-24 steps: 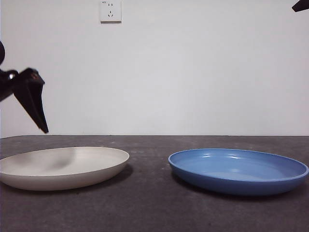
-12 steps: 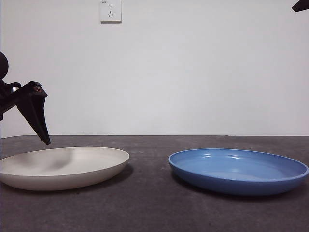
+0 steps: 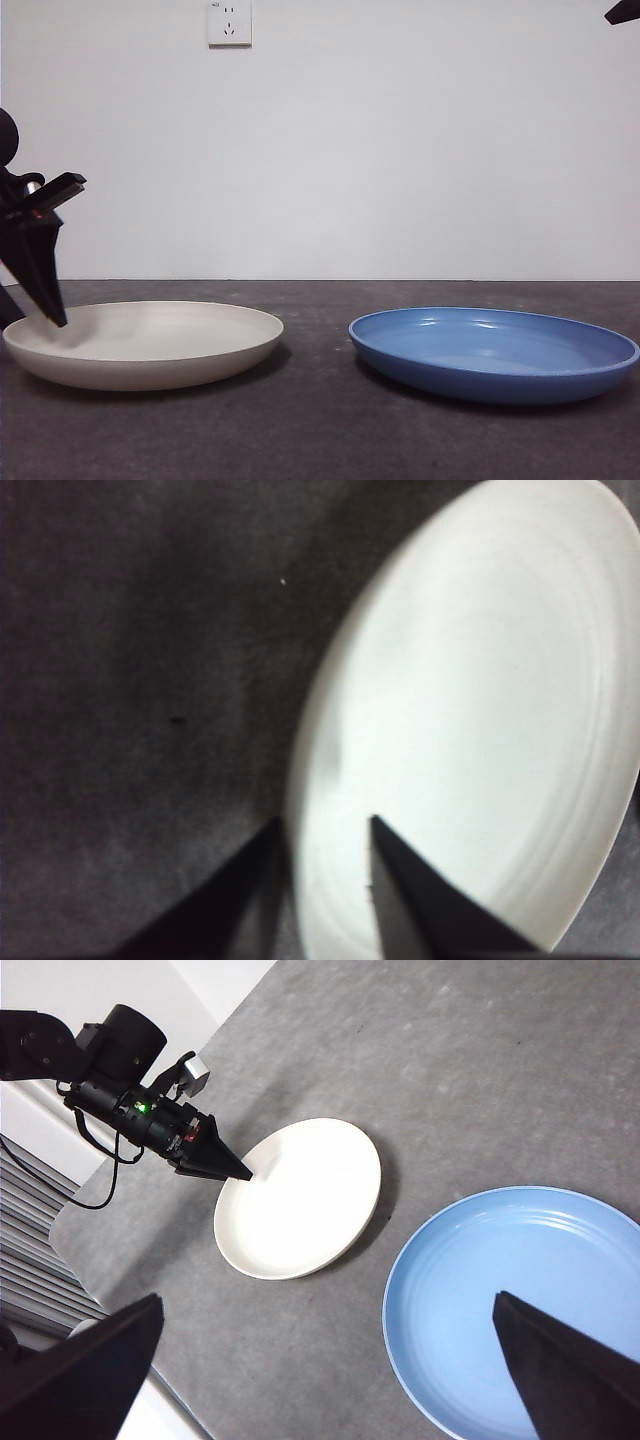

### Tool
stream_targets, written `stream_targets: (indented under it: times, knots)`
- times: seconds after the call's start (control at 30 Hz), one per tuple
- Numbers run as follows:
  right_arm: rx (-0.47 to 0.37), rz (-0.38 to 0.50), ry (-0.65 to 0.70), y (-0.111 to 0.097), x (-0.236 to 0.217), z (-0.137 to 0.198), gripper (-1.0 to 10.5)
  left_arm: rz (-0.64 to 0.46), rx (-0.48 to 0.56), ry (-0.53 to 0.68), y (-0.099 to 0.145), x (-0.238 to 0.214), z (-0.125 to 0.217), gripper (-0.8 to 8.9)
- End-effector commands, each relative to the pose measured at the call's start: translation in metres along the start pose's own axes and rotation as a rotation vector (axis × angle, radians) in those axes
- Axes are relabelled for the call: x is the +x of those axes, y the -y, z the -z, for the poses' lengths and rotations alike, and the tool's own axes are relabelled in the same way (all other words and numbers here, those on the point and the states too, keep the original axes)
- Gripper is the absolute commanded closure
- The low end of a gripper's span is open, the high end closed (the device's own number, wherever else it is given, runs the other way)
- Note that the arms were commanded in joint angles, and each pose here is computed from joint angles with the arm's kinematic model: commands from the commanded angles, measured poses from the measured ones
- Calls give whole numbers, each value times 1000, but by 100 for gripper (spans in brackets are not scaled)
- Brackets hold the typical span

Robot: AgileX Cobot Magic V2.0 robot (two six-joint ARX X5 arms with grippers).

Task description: Pick up the white plate, put it on the blue plate, put it on desk

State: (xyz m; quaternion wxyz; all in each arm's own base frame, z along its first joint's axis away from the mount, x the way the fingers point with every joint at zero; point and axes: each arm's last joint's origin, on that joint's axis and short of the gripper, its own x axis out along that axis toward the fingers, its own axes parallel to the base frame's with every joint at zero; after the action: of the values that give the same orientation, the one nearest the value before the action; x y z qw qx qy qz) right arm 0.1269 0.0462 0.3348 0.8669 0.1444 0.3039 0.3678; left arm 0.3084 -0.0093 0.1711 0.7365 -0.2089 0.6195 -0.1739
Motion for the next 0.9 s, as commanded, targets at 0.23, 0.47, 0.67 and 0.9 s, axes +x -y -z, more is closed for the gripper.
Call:
stream_targets:
  times: [0.23,0.47,0.67,0.9]
  knots:
    - [-18,-6,13,-3,-2,-4,352,-22,34,16,-2,2,-6,804]
    - [7,113,-19,-5,-13,3,353,-16,52,-2,14,-1,-10,804]
    - [-1,146,-17,-16,-33,13,353,9,102,-13,62,-7,-22,803]
    - [-14,153,8,-28,-54,32,353,62,250,5,136,-15,-29,803]
